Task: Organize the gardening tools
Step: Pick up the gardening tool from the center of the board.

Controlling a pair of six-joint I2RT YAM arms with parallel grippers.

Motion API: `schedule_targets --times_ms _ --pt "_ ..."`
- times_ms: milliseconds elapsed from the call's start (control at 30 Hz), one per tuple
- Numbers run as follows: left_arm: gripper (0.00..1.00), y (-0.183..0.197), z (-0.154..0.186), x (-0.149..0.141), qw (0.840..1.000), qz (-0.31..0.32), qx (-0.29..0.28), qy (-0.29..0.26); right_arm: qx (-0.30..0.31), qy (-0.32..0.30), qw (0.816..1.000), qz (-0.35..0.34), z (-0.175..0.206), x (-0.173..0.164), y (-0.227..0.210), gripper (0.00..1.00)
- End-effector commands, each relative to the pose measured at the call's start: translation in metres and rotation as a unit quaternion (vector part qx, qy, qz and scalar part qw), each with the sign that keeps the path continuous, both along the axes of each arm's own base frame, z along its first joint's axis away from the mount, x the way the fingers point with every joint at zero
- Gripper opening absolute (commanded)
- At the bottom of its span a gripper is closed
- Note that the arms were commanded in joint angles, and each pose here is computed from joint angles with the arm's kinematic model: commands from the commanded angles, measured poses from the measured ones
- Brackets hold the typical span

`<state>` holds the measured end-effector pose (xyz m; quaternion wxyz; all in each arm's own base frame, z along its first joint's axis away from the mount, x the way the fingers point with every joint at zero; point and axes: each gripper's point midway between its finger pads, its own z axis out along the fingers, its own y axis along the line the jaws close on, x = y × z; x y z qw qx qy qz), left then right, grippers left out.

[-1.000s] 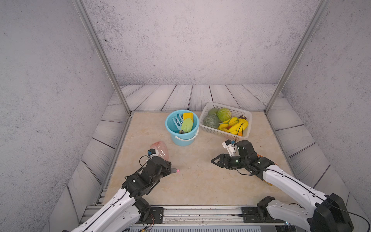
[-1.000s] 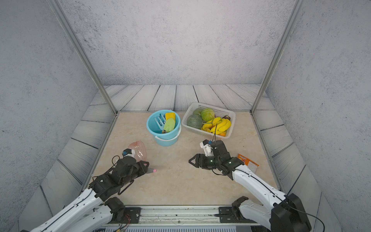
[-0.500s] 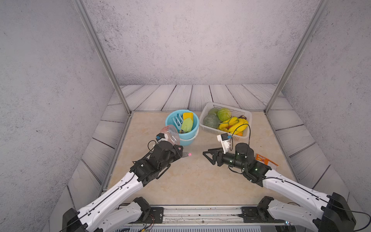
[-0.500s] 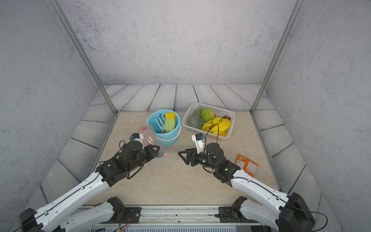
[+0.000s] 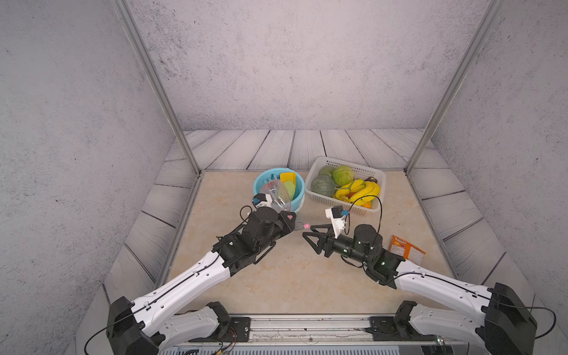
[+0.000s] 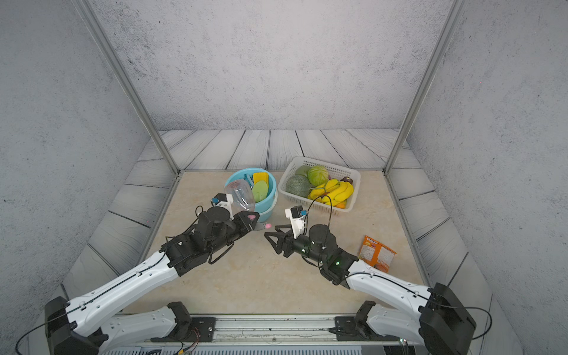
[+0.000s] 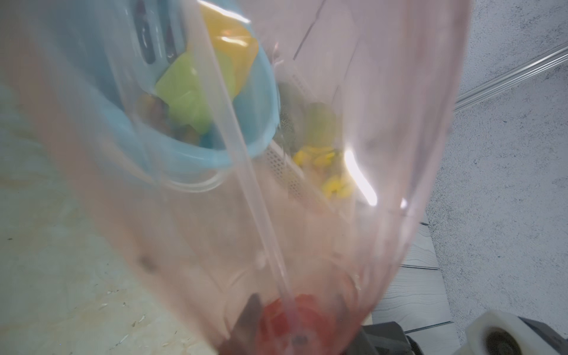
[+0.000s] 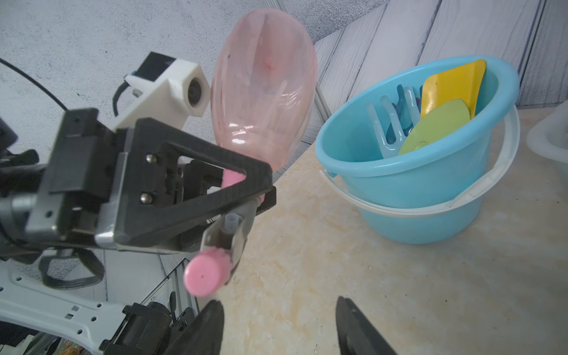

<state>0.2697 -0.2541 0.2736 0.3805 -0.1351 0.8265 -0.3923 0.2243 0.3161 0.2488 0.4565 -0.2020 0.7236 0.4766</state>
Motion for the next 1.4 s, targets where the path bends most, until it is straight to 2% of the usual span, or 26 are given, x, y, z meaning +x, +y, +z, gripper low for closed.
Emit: schedule_targets --times_ms 0,333,900,1000,1100,1367 --pt "0.00 -0.010 0.029 0.003 0.999 0.000 -0.031 -0.030 0.013 -0.034 0.999 -0.008 0.012 0.002 0.004 0.64" --pt "0.00 -0.031 0.031 0.003 0.999 -0.012 -0.040 -0.030 0.014 -0.051 0.998 -0.017 0.021 0.005 0.006 0.61" --pt "0.00 -0.045 0.022 -0.003 0.998 -0.022 -0.057 -0.025 0.030 -0.067 0.996 -0.050 0.035 0.015 0.001 0.44" --pt "0.00 -0.045 0.018 -0.003 0.998 -0.021 -0.055 -0.021 0.034 -0.071 0.996 -0.045 0.038 0.013 0.001 0.45" --pt "0.00 -0.045 0.015 -0.003 0.998 -0.018 -0.056 -0.020 0.034 -0.069 0.996 -0.041 0.039 0.012 0.001 0.53" --pt "0.00 -0.048 0.015 -0.002 0.997 -0.020 -0.067 -0.019 0.032 -0.068 0.996 -0.050 0.039 0.013 -0.002 0.45"
